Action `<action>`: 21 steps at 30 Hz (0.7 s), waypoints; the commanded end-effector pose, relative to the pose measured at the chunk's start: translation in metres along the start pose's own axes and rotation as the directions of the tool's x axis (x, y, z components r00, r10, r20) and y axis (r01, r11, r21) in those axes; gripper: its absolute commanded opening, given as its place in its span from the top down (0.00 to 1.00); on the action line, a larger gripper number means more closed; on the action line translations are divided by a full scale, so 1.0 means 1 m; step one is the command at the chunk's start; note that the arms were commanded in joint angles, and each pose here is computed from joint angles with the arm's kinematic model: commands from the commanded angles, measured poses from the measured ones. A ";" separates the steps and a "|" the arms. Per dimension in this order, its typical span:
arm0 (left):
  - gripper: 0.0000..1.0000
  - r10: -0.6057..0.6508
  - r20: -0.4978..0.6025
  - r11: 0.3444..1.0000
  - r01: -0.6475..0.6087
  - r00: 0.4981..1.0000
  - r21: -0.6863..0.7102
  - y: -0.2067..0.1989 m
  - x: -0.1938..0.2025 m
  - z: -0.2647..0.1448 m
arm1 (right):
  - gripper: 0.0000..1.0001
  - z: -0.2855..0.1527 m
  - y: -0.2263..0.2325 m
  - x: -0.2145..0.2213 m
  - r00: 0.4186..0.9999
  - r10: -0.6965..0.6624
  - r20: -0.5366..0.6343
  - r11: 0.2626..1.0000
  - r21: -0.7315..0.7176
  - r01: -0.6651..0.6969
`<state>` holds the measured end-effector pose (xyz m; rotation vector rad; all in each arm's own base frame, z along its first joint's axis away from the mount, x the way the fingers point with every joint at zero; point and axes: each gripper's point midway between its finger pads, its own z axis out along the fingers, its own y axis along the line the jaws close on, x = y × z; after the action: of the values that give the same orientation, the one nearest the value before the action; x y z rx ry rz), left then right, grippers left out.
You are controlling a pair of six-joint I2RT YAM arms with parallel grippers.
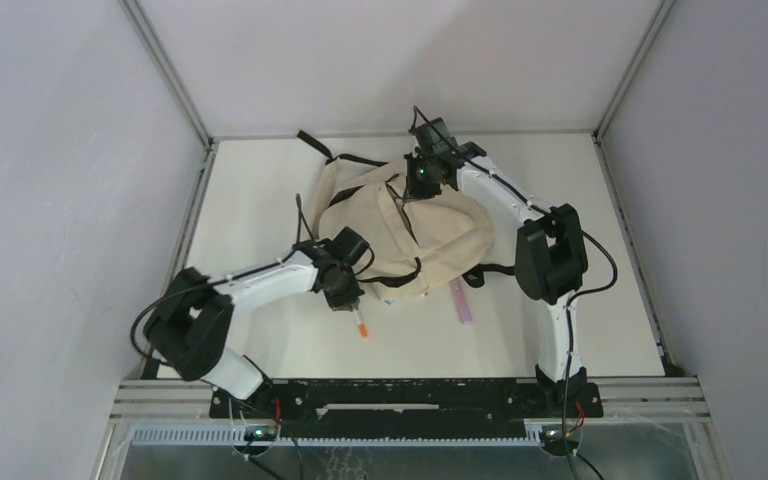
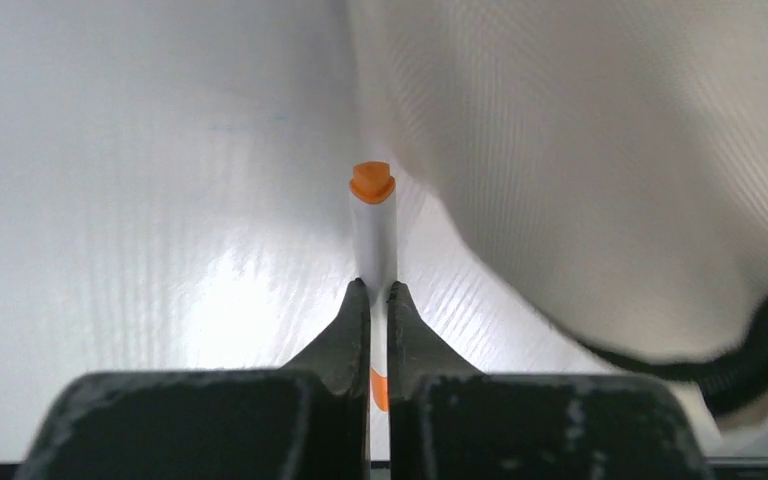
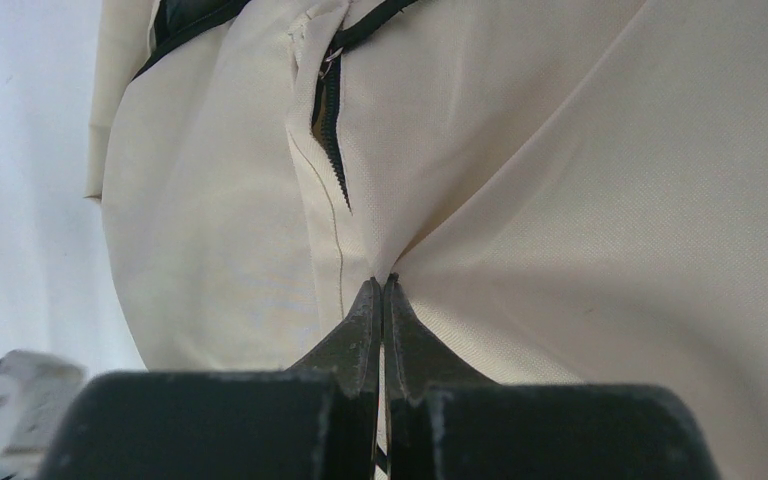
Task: Pack the student bag
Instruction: Pick up the stationery from the center of the board.
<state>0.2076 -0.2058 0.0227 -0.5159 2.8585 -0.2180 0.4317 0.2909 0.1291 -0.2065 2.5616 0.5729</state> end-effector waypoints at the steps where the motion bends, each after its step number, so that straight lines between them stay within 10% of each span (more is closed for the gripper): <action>1: 1.00 0.027 0.174 0.998 -0.035 0.984 0.044 0.000 -0.031 -0.055 | 1.00 -0.036 0.026 -0.021 0.996 -0.012 0.087 0.997 -0.073 0.018; 11: 1.00 0.033 0.285 0.937 -0.129 0.958 0.325 -0.061 -0.100 -0.124 | 1.00 -0.048 0.027 -0.022 0.994 -0.010 0.105 0.996 -0.091 0.019; 21: 1.00 0.025 0.249 0.898 -0.131 0.968 0.421 -0.137 -0.169 -0.103 | 1.00 -0.050 0.034 -0.021 0.995 -0.002 0.104 0.993 -0.114 0.014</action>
<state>0.3505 -0.2352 0.1598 -0.3959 2.5208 -0.5841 0.4203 0.2891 0.1437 -0.2135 2.5441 0.6144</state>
